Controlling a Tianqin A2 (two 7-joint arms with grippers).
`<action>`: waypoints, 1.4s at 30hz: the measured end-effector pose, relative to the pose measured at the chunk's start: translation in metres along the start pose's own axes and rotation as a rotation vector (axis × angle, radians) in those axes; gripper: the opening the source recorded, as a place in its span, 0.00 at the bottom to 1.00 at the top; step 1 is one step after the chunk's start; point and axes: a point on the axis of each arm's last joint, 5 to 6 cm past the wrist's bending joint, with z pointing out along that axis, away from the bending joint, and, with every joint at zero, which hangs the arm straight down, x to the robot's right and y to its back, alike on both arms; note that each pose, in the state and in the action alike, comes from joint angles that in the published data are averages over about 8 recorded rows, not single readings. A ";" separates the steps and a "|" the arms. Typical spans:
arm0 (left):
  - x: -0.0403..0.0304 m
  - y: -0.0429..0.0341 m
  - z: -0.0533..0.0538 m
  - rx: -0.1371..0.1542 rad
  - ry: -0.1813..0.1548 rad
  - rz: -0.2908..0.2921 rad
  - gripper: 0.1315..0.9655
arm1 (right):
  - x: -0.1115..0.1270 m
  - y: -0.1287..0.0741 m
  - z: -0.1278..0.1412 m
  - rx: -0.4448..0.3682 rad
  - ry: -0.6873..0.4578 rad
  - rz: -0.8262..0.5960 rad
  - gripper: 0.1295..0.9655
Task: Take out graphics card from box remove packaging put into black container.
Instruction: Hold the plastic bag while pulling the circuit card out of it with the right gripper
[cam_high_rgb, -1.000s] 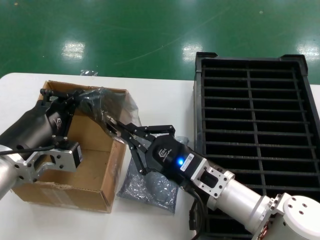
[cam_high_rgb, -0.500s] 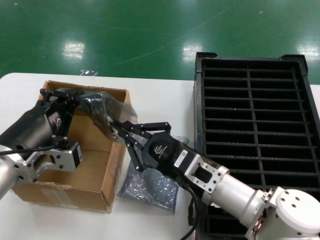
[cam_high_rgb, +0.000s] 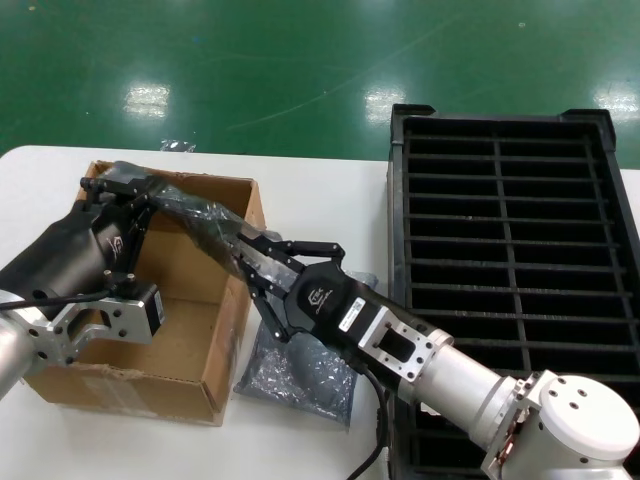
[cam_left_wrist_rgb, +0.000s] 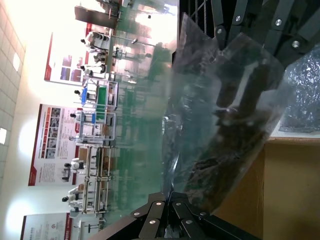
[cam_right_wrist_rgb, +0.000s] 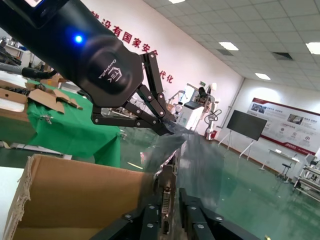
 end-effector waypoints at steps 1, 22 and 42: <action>0.0000 0.0000 0.000 0.000 0.000 0.000 0.01 | 0.000 0.000 0.000 -0.001 0.001 -0.001 0.05; 0.0000 0.0000 0.000 0.000 0.000 0.000 0.01 | -0.015 0.003 0.004 -0.015 -0.004 0.047 0.36; 0.0000 0.0000 0.000 0.000 0.000 0.000 0.01 | -0.032 -0.003 0.019 -0.040 0.017 0.122 0.19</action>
